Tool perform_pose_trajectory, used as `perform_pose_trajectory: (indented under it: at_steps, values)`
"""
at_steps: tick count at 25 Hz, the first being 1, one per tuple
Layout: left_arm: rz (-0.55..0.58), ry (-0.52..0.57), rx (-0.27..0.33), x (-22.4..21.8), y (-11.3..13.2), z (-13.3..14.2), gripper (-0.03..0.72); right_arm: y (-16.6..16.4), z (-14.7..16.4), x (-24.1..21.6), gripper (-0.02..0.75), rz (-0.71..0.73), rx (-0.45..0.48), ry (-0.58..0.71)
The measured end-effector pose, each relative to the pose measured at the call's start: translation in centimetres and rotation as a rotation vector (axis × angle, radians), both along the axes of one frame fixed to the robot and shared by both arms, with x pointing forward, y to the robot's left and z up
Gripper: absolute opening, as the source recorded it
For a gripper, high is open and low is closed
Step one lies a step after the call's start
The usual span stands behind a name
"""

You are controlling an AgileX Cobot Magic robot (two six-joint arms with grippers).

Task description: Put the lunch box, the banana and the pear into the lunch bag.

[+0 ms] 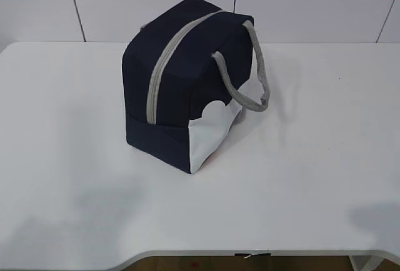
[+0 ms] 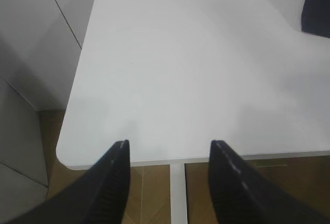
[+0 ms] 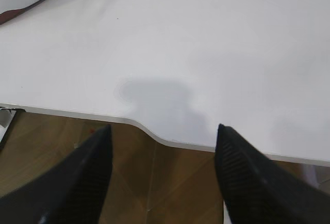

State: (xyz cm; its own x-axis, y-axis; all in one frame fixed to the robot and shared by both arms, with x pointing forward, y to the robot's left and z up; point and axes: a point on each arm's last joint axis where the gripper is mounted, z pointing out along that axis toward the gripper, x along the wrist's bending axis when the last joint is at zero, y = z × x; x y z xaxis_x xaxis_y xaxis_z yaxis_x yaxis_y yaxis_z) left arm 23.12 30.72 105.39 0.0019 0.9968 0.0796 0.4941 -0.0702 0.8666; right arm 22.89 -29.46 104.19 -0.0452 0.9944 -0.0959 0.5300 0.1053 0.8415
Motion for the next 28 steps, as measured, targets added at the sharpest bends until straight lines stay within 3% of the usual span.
perform_pose_trajectory:
  at_steps: [28]
  values:
    - [0.0,0.0,0.0,0.0,0.0,0.0,0.371,-0.04,0.0,-0.02,0.502,0.037,0.0,0.0]
